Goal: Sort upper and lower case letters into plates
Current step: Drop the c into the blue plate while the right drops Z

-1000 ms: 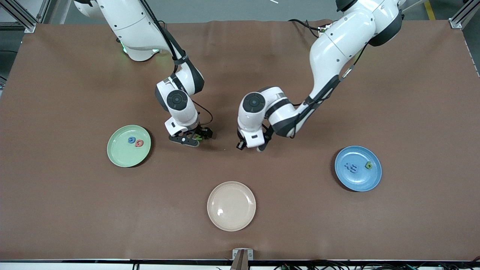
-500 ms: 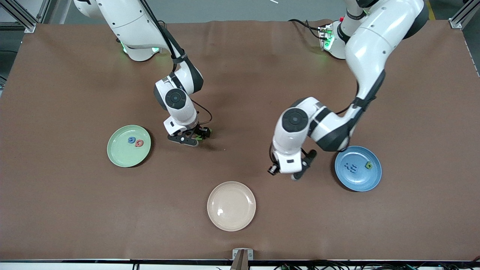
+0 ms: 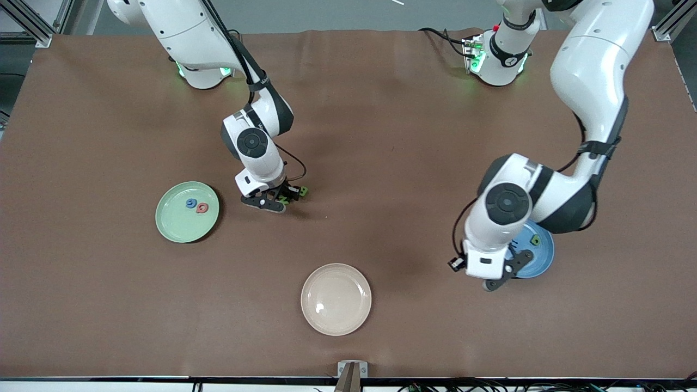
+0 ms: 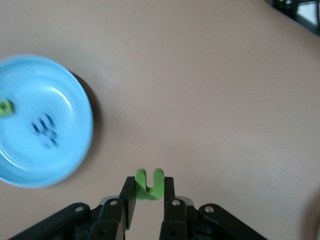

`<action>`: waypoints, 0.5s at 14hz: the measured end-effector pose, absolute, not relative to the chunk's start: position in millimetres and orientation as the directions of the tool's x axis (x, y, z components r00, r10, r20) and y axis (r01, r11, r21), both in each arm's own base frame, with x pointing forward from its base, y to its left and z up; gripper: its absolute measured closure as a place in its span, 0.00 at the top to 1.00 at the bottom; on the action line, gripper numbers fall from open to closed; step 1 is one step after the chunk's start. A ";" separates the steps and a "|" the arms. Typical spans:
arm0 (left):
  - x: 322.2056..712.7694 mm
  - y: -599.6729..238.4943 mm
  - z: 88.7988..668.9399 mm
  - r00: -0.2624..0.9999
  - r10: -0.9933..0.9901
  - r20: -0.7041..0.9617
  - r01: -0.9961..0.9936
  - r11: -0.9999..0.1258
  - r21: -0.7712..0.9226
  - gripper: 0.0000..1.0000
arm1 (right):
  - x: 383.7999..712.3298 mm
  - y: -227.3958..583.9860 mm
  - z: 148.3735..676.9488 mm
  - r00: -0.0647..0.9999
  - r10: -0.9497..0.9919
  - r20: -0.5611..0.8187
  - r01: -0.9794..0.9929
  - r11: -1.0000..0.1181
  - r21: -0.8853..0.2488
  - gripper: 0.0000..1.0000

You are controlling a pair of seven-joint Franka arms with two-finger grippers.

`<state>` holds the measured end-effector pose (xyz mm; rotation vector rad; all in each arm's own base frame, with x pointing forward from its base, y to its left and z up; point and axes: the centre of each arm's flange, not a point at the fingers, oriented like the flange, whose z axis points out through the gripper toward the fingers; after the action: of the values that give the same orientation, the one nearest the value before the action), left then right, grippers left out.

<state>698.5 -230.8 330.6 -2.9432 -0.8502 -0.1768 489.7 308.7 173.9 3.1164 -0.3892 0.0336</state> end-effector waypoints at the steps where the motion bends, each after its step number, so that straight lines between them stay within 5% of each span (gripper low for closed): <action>1: 702.4 -216.7 331.0 0.856 0.502 0.127 0.511 -0.858 -0.048 0.26 | 493.2 303.1 174.1 0.970 -0.242 0.022 -0.242 -0.970 -0.001 0.40; 7: 716.6 -140.2 324.9 0.913 0.398 0.089 0.405 -0.910 -0.086 0.26 | 548.0 203.8 225.6 0.983 -0.182 -0.034 -0.181 -0.983 0.036 0.40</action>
<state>716.6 -140.2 324.9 -2.9718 -0.6257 -0.1054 548.0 203.8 225.6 3.0951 -0.2832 -0.0575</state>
